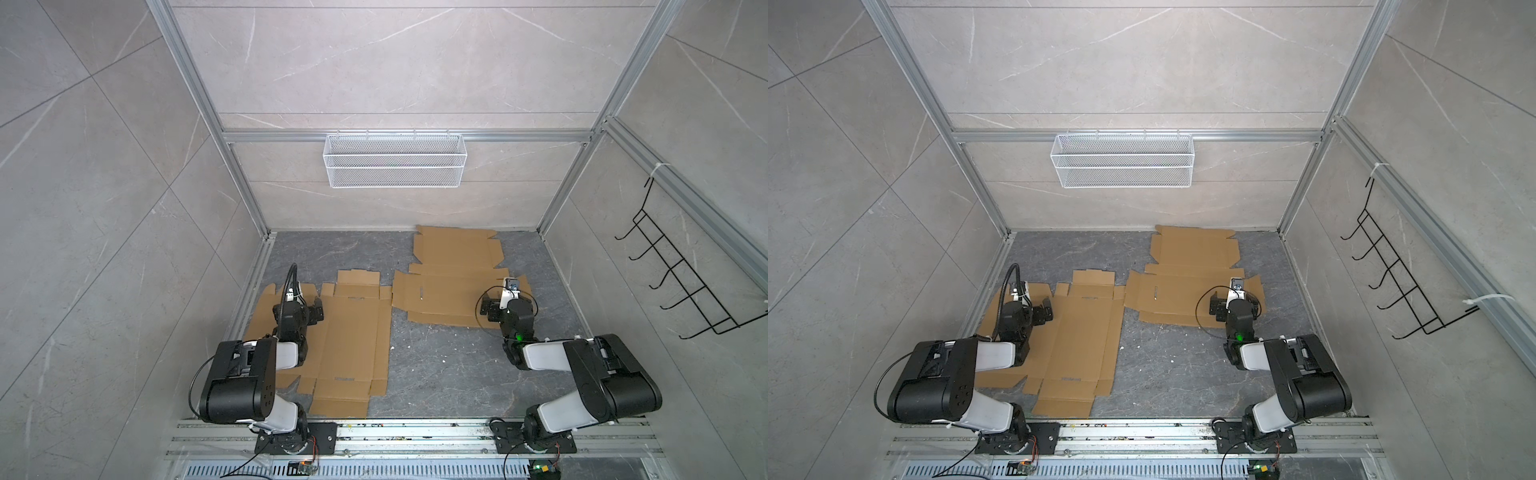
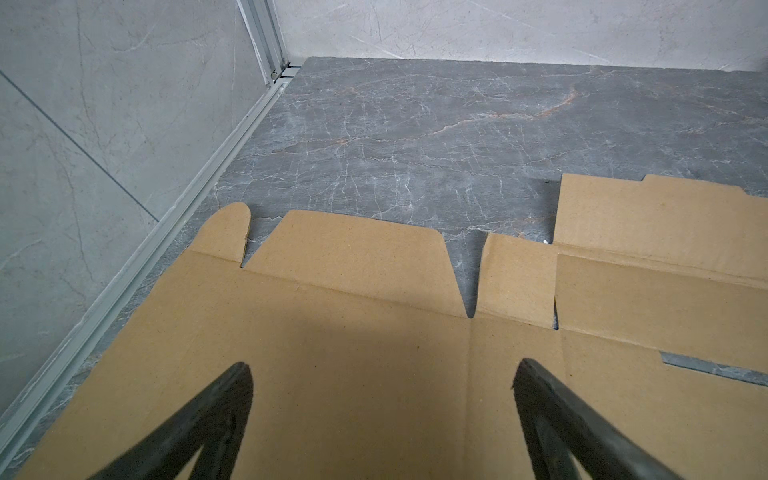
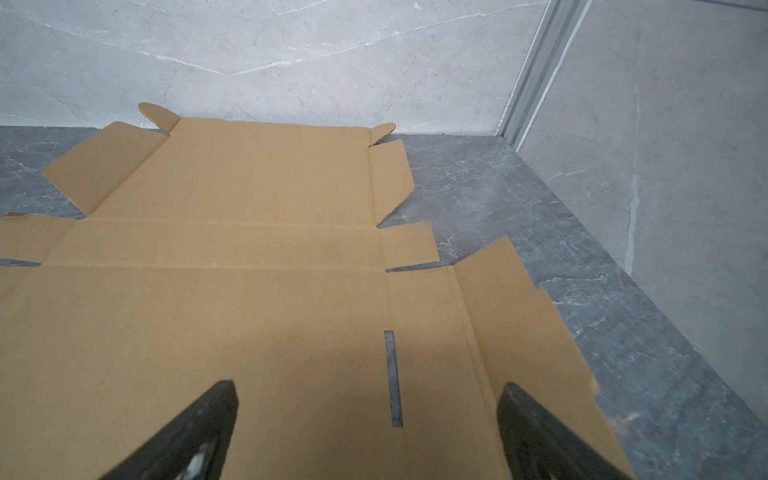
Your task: Fold the paper box
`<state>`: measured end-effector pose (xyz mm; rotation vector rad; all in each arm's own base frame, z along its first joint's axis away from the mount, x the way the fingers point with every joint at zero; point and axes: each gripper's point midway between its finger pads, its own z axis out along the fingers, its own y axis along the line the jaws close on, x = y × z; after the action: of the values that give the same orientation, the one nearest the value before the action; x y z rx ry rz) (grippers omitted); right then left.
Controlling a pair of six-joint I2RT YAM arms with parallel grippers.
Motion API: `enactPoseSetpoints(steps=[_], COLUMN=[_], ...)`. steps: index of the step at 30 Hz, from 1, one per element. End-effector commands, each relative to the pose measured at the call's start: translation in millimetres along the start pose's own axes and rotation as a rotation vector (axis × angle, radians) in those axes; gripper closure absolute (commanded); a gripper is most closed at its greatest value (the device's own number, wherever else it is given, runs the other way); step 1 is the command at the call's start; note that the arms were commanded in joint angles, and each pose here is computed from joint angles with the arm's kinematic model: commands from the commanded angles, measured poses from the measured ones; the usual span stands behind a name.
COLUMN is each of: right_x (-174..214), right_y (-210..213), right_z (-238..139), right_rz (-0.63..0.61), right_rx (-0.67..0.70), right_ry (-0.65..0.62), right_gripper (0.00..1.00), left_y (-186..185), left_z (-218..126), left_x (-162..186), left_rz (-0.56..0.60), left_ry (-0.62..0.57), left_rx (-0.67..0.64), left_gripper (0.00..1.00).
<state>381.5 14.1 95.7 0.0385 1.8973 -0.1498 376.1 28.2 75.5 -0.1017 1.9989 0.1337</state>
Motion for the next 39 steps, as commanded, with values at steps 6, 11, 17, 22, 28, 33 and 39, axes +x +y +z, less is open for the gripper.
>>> enactPoseSetpoints(steps=[6,11,17,22,28,33,39], right_x=[-48,-82,-57,-28,8,28,35], right_y=[-1,2,20,42,59,75,77], right_z=[-36,-78,-98,-117,-141,-145,-117], right_rz=[0.029,0.133,0.357,0.507,0.667,0.832,0.99], right_rx=[0.023,0.018,-0.073,-0.163,-0.196,-0.231,-0.221], right_ry=[0.023,0.111,0.433,0.591,0.779,0.847,0.781], right_gripper=[0.01,0.01,0.03,0.15,0.17,0.18,0.17], left_y=[-1,-18,-41,-60,-119,-181,-239], left_z=[-37,-74,-96,-99,-92,-90,-68], left_x=[-54,-99,-122,-135,-127,-104,-77], left_rz=[0.018,-0.027,-0.267,-0.354,-0.26,-0.212,-0.232], left_ry=[-0.051,-0.103,-0.079,-0.035,0.14,0.227,0.403], left_rx=[-0.161,-0.166,-0.001,0.165,0.332,0.453,0.595], left_gripper=[0.0,0.0,0.0,0.02,0.17,0.17,0.15])
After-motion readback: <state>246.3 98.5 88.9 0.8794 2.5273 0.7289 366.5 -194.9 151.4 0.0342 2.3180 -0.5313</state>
